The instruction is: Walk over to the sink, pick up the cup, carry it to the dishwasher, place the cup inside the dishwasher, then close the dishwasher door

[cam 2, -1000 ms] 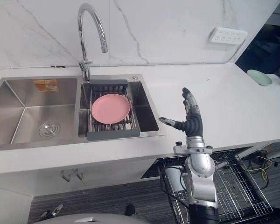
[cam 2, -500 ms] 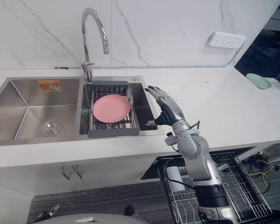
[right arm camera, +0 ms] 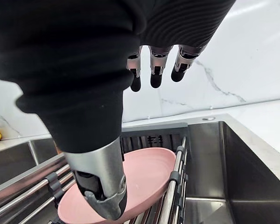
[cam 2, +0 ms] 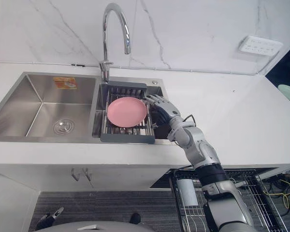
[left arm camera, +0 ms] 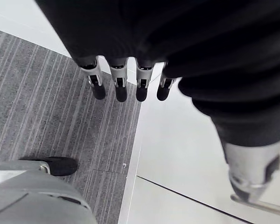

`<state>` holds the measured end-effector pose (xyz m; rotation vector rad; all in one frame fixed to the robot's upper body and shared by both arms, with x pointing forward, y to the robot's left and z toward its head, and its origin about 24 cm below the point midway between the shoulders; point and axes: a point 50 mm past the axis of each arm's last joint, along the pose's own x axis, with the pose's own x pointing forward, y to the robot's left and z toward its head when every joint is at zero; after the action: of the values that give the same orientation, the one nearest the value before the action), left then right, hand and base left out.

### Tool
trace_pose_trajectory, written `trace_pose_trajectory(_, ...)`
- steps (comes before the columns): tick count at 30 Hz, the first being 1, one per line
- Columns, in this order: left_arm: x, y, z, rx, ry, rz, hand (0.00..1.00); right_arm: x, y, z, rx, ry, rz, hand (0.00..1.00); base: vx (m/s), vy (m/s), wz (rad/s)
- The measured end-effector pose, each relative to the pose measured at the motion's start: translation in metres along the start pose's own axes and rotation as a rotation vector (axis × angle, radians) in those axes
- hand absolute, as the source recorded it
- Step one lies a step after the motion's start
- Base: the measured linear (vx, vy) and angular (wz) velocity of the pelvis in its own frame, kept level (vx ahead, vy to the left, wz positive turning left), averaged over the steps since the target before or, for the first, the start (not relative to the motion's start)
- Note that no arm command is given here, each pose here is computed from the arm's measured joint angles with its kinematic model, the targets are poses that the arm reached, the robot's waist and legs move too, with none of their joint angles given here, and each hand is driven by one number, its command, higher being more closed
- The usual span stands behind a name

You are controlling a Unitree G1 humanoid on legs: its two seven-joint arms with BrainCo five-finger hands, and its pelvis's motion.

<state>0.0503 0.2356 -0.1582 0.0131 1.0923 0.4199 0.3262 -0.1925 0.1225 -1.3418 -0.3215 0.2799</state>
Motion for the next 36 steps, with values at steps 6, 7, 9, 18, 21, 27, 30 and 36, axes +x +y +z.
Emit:
trace_pose_trajectory(6,0.0,0.001,0.0,0.002,0.002,0.002,0.0,0.007,0.006,-0.006,-0.006,0.025,0.024,0.0,-0.04,0.032,0.12)
trace_pose_trajectory(7,0.0,0.001,0.0,0.002,0.002,0.002,0.0,0.007,0.007,-0.007,-0.005,0.027,0.027,0.0,-0.04,0.022,0.12)
trace_pose_trajectory(9,-0.001,0.003,-0.002,0.003,0.007,0.006,0.0,0.007,0.01,-0.01,0.0,0.036,0.041,0.0,-0.04,0.018,0.06)
trace_pose_trajectory(18,-0.002,0.006,0.0,0.004,-0.013,0.01,0.0,0.007,0.018,-0.021,0.007,0.079,0.079,0.0,0.0,0.007,0.09)
trace_pose_trajectory(21,-0.002,0.006,0.0,0.004,-0.014,0.01,0.0,0.005,0.023,-0.025,-0.022,0.098,0.108,0.0,0.01,0.021,0.08)
trace_pose_trajectory(27,-0.002,0.006,-0.001,0.004,-0.012,0.011,0.0,0.004,0.03,-0.028,-0.076,0.106,0.109,0.0,0.01,0.022,0.1)
trace_pose_trajectory(30,-0.004,0.008,-0.004,0.003,-0.01,0.015,0.0,0.005,0.035,-0.024,-0.088,0.087,0.123,0.0,0.0,0.019,0.02)
trace_pose_trajectory(36,-0.005,0.009,-0.006,0.004,-0.01,0.018,0.0,0.005,0.035,-0.023,-0.085,0.079,0.125,0.0,-0.01,0.023,0.13)
